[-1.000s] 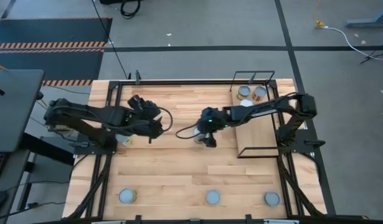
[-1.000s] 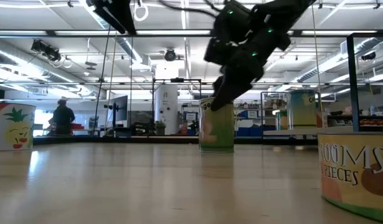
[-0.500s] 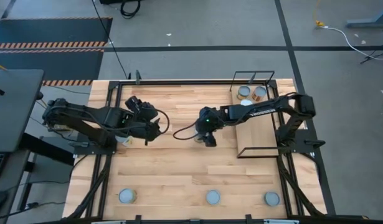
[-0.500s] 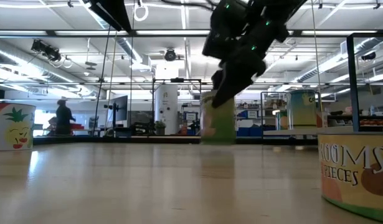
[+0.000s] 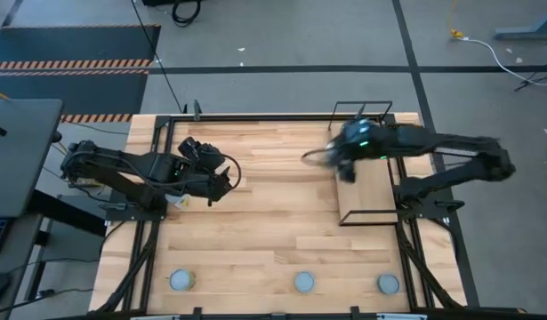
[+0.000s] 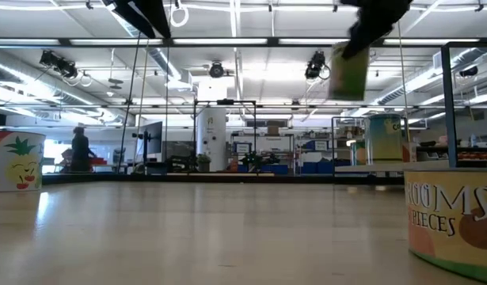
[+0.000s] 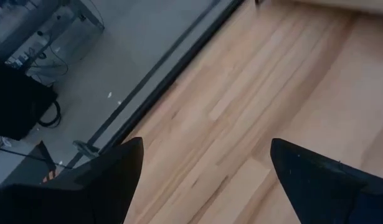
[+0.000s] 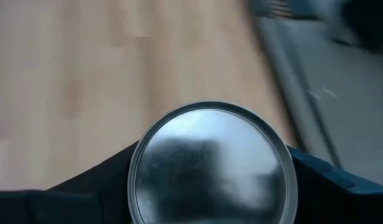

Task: Pick and place cans onto a shelf
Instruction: Put the canned oranges on the shelf

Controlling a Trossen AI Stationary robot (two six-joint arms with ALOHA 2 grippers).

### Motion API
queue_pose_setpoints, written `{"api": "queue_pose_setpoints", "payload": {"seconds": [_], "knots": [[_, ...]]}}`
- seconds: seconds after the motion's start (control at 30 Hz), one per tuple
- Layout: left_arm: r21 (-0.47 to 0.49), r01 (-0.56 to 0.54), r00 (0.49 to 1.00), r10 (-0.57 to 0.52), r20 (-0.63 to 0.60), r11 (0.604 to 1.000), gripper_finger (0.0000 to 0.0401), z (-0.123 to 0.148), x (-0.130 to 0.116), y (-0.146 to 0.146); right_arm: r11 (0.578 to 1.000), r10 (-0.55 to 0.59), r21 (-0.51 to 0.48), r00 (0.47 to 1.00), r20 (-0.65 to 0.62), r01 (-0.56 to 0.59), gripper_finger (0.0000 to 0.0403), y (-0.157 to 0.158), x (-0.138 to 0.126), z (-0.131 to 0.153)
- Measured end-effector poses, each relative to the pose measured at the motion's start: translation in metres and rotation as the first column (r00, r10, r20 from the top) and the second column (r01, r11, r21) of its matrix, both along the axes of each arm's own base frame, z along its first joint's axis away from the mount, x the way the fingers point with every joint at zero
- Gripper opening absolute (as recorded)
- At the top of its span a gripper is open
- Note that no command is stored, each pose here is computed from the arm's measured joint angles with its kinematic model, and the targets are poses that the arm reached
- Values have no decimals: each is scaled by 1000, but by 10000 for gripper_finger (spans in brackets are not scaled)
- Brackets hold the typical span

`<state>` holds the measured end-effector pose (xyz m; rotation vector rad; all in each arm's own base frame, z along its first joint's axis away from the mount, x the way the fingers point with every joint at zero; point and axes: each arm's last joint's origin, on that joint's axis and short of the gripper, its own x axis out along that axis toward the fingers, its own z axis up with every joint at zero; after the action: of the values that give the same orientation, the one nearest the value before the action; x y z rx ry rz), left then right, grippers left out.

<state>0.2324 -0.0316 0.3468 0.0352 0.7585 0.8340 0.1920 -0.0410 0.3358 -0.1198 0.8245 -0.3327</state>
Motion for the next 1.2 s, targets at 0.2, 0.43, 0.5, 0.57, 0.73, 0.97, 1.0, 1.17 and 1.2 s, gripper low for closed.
{"api": "queue_pose_setpoints", "payload": {"seconds": [0.2, 0.43, 0.5, 0.57, 0.73, 0.97, 1.0, 1.17, 1.2], "knots": [[47, 25, 1000, -26, 7, 999, 357, -1, 9, -1, 940, -341, 24, 934, 104, 340, 322, -4, -74, 21], [61, 42, 999, -42, 10, 997, 357, -10, 28, -5, 788, -616, 95, 782, 92, 609, 318, 2, -125, 16], [77, 58, 998, -58, -7, 995, 357, -15, 35, -7, 744, -668, 108, 737, 102, 660, 319, 3, -131, 9], [93, 78, 997, -77, -21, 993, 357, -18, 42, -8, 722, -692, 126, 715, 100, 681, 319, 3, -131, -2], [165, 106, 994, -107, 1, 981, 357, -23, 64, -10, 688, -723, 138, 688, 53, 712, 319, -1, -122, -38], [119, 266, 963, -268, 0, 957, 357, -25, 81, -15, 689, -720, 148, 694, 23, 710, 320, 0, -122, -63], [106, 280, 959, -282, 12, 954, 357, -25, 82, -16, 689, -719, 157, 695, 25, 707, 320, 0, -122, -65], [127, 308, 948, -315, 36, 943, 357, -21, 86, -17, 684, -720, 188, 694, 18, 705, 320, -3, -122, -65], [140, 317, 945, -325, 39, 938, 357, -20, 87, -17, 672, -731, 186, 682, 11, 717, 320, -5, -122, -66]]}}
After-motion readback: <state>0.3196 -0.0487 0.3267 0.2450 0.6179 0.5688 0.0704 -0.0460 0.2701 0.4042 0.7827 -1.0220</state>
